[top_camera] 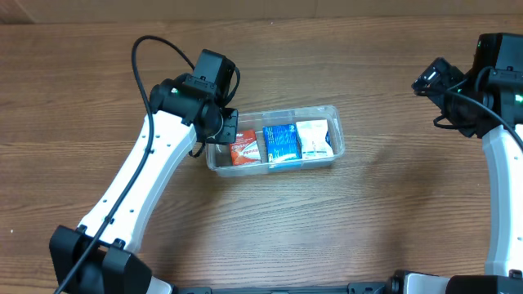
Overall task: Pack container
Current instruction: 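Carry the brown bottle into the container's left end and release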
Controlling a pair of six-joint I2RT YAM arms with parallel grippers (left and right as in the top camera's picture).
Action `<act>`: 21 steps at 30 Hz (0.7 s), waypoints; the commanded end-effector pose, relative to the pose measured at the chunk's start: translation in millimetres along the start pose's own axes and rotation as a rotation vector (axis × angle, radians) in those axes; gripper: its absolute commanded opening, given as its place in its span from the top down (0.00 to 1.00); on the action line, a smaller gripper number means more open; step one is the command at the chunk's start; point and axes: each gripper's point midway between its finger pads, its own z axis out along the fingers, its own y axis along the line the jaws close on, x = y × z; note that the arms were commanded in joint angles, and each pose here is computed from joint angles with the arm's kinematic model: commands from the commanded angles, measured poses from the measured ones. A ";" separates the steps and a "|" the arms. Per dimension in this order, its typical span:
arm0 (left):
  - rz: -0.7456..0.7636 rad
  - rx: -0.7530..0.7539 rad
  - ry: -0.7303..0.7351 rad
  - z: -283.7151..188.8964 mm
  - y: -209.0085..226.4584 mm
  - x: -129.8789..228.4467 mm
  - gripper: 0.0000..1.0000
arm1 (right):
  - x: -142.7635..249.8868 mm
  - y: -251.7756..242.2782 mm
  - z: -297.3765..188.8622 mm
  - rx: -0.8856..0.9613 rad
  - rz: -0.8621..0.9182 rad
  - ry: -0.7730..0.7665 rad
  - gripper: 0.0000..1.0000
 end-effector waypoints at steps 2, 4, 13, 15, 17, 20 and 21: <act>0.257 -0.053 0.042 28.3 3.3 -3.4 0.80 | -1.8 1.6 -1.4 -0.009 -0.002 -0.006 0.00; 0.349 -0.057 0.087 41.2 4.5 0.6 0.79 | -1.8 1.6 -1.4 -0.009 -0.002 -0.006 0.00; 0.634 -0.039 0.158 50.1 6.2 11.3 0.73 | -1.8 1.6 -1.4 -0.009 -0.002 -0.006 0.00; 0.679 -0.035 0.159 50.1 6.0 11.3 0.72 | -1.8 1.6 -1.4 -0.009 -0.002 -0.006 0.00; 0.750 -0.028 0.173 49.6 6.8 14.2 0.73 | -1.8 1.6 -1.4 -0.009 -0.002 -0.006 0.00; 0.873 -0.010 0.205 48.4 8.6 20.9 0.76 | -1.8 1.6 -1.4 -0.009 -0.002 -0.006 0.00; 0.891 -0.015 0.207 48.3 10.1 20.6 0.77 | -1.8 1.6 -1.4 -0.009 -0.002 -0.006 0.00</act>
